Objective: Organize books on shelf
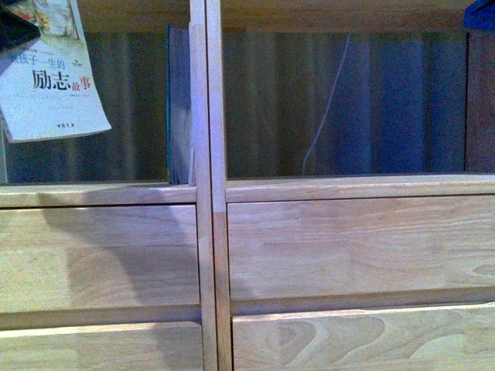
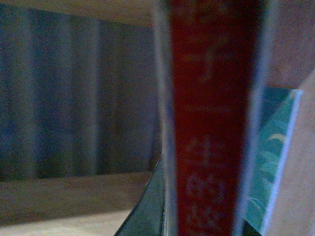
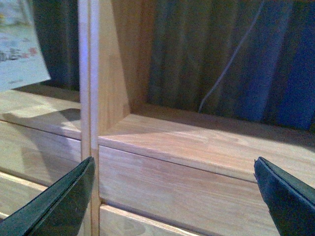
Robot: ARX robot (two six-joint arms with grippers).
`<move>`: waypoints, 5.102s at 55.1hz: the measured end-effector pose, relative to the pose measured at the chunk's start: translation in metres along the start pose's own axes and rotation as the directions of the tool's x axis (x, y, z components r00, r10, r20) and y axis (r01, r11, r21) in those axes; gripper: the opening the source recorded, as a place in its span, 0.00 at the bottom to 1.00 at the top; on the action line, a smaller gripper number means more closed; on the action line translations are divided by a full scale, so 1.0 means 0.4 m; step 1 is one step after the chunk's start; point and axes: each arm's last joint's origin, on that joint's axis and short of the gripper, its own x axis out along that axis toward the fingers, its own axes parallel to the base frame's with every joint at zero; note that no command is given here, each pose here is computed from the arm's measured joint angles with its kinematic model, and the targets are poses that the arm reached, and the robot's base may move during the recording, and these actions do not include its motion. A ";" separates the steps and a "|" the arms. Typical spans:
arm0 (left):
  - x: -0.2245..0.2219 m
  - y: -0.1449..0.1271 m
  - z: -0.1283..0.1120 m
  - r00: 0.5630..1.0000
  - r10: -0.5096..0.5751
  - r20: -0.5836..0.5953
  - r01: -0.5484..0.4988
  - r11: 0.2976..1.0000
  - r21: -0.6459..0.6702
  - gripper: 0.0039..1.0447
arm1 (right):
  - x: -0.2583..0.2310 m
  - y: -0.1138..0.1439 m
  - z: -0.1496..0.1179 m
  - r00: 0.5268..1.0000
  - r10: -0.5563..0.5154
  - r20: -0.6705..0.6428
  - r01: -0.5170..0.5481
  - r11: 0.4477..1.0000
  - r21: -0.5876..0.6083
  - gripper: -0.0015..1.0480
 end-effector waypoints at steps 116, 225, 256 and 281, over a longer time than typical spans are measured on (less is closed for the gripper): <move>0.225 -0.116 -0.173 0.991 0.111 -0.077 -0.064 0.885 0.460 0.93 | -0.178 0.103 0.009 0.987 0.093 0.130 -0.091 0.996 -0.023 0.93; -0.828 -0.253 -0.324 0.900 0.279 -0.334 -0.262 0.960 0.096 0.02 | -0.307 0.018 -0.318 0.917 -0.266 -0.299 0.289 0.957 0.037 0.03; -0.844 -0.253 -0.364 0.903 0.278 -0.328 -0.261 0.961 0.096 0.02 | -0.325 0.026 -0.378 0.917 -0.268 -0.295 0.291 0.956 0.037 0.03; -0.844 -0.253 -0.364 0.903 0.277 -0.328 -0.260 0.961 0.096 0.02 | -0.334 0.030 -0.404 0.920 -0.268 -0.288 0.290 0.956 0.037 0.03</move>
